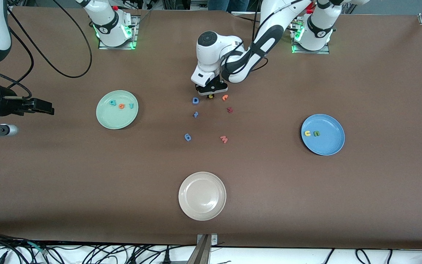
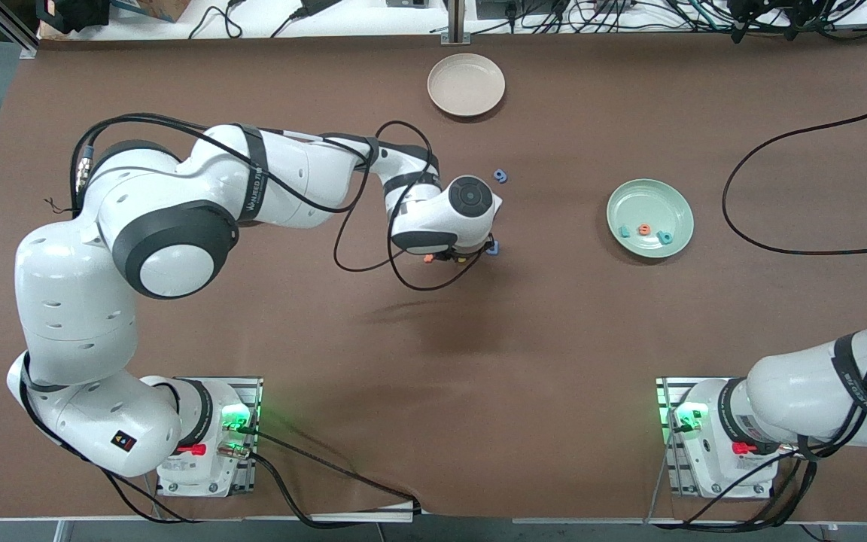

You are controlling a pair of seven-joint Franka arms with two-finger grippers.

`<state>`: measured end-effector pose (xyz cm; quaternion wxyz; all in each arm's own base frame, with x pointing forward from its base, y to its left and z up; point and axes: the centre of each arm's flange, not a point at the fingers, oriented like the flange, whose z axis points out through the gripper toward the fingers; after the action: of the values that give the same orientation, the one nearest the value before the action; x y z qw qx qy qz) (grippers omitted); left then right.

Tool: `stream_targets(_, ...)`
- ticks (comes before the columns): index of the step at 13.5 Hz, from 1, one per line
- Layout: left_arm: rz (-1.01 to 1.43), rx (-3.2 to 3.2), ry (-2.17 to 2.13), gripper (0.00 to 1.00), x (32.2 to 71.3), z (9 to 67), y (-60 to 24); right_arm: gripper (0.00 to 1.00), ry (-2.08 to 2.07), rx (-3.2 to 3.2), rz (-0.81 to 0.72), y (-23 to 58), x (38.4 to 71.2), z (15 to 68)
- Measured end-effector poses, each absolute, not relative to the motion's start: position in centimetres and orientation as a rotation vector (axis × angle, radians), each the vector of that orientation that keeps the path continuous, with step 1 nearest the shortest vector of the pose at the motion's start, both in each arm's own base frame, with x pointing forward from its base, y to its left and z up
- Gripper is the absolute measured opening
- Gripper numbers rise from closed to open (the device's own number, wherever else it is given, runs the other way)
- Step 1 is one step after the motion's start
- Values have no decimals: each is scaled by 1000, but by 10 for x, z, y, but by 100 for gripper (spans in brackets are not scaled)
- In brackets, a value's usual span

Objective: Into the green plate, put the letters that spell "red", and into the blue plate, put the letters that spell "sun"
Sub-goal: 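Close the left gripper on the yellow z letter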

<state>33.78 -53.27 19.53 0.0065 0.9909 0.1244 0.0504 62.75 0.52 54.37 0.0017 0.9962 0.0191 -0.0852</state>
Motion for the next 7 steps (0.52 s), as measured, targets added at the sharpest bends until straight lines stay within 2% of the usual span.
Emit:
stream_targets(4,179,3080,504,23,370,254,-535,100,60,3126,-267,5,628,544)
stream_targets(7,112,3062,534,23,412,295,-531,100,60,3126,-267,5,628,544)
